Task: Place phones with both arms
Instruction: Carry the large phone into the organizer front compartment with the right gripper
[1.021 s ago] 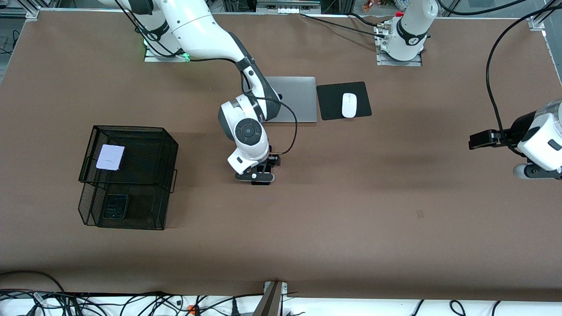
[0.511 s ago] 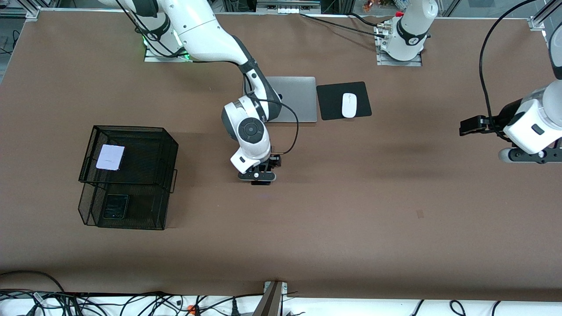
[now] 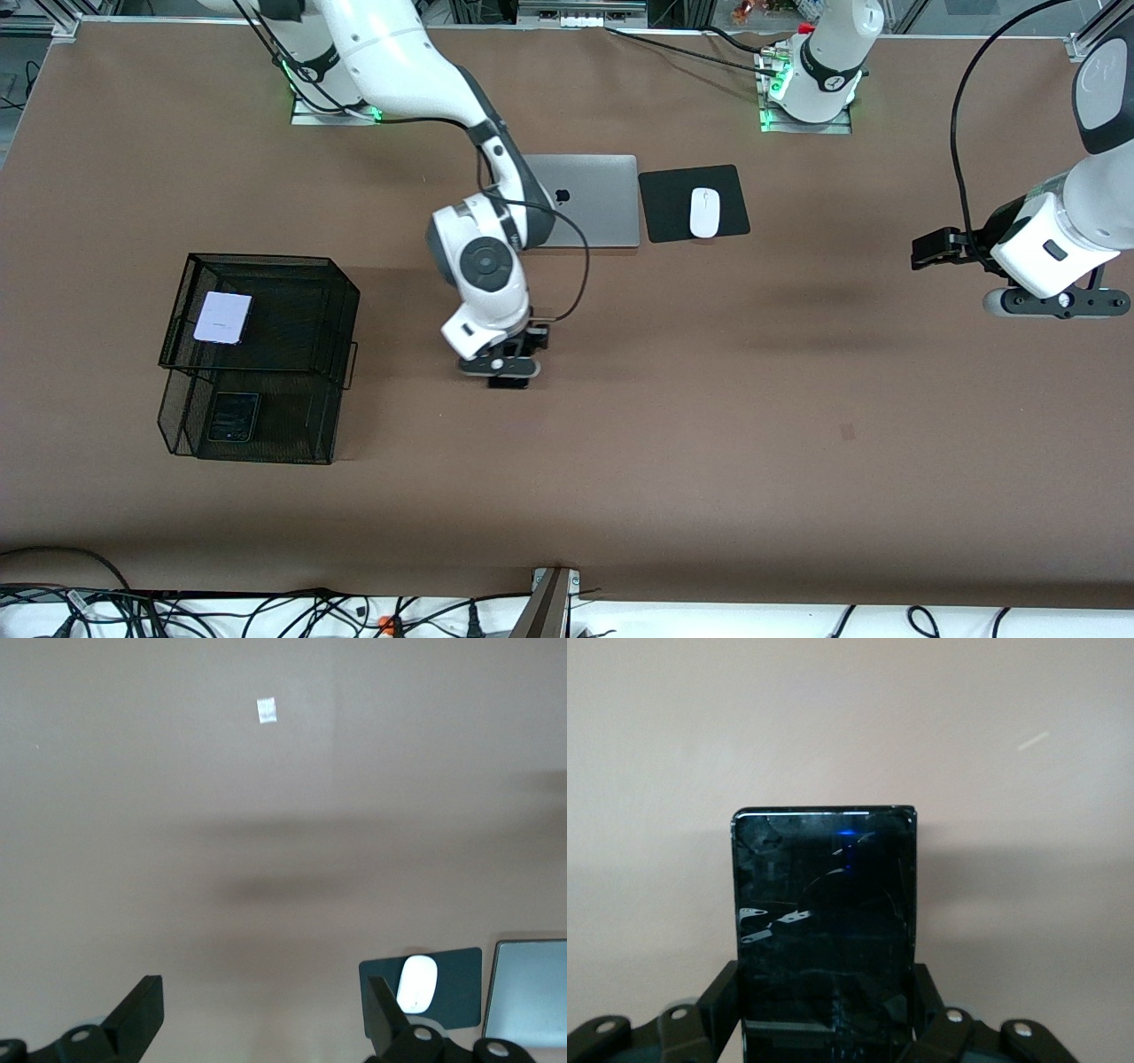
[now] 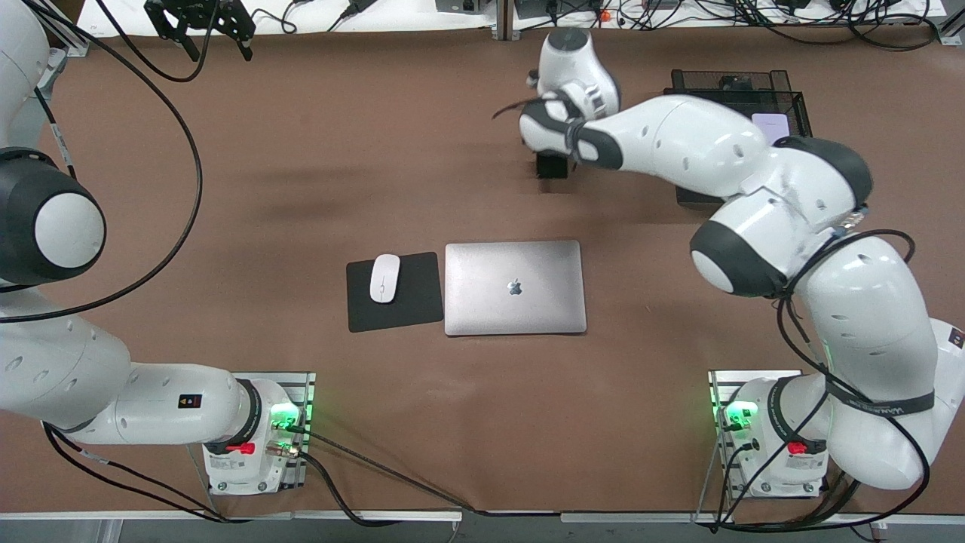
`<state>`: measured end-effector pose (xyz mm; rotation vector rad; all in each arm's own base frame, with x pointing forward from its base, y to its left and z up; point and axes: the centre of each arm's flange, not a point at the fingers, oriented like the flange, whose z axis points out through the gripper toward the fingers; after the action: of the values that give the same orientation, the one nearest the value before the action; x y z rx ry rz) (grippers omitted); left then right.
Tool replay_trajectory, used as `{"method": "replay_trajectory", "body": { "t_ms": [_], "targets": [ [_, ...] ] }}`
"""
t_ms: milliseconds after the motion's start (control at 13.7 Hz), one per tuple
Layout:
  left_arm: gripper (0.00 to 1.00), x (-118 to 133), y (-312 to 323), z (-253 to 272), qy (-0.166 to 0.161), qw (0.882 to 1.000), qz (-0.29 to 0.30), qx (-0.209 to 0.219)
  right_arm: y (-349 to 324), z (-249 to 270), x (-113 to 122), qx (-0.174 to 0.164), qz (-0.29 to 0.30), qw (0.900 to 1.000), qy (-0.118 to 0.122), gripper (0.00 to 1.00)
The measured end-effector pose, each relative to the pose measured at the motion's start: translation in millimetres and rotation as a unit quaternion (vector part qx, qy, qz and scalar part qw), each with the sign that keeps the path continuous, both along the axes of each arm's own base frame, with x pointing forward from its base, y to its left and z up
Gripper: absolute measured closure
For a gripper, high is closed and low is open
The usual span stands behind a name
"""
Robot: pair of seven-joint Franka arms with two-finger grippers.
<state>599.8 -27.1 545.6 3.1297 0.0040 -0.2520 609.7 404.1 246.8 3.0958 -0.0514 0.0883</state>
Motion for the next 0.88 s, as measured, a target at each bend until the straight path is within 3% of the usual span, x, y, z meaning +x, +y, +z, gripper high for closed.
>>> {"method": "replay_trajectory", "body": {
  "t_ms": [292, 438, 729, 875],
  "targets": [
    [0.00, -9.3, 2.6, 23.6, -0.006, 1.000, 0.002, 0.001, -112.2, 133.6, 28.7, -0.023, 0.008, 0.999, 0.041, 0.21],
    [0.00, -13.3, 3.1, 29.4, -0.007, 1.000, 0.003, 0.001, -175.9, 167.5, 34.0, -0.025, 0.018, 0.998, 0.052, 0.21],
    [0.00, -26.9, 2.9, 29.7, 0.001, 1.000, 0.001, 0.002, -276.2, 162.1, 24.5, -0.017, 0.004, 0.997, 0.078, 0.21],
    [0.00, -35.2, 2.9, 31.4, -0.002, 1.000, 0.001, 0.003, -306.9, 140.1, 16.6, -0.015, 0.005, 0.997, 0.074, 0.21]
  ]
}}
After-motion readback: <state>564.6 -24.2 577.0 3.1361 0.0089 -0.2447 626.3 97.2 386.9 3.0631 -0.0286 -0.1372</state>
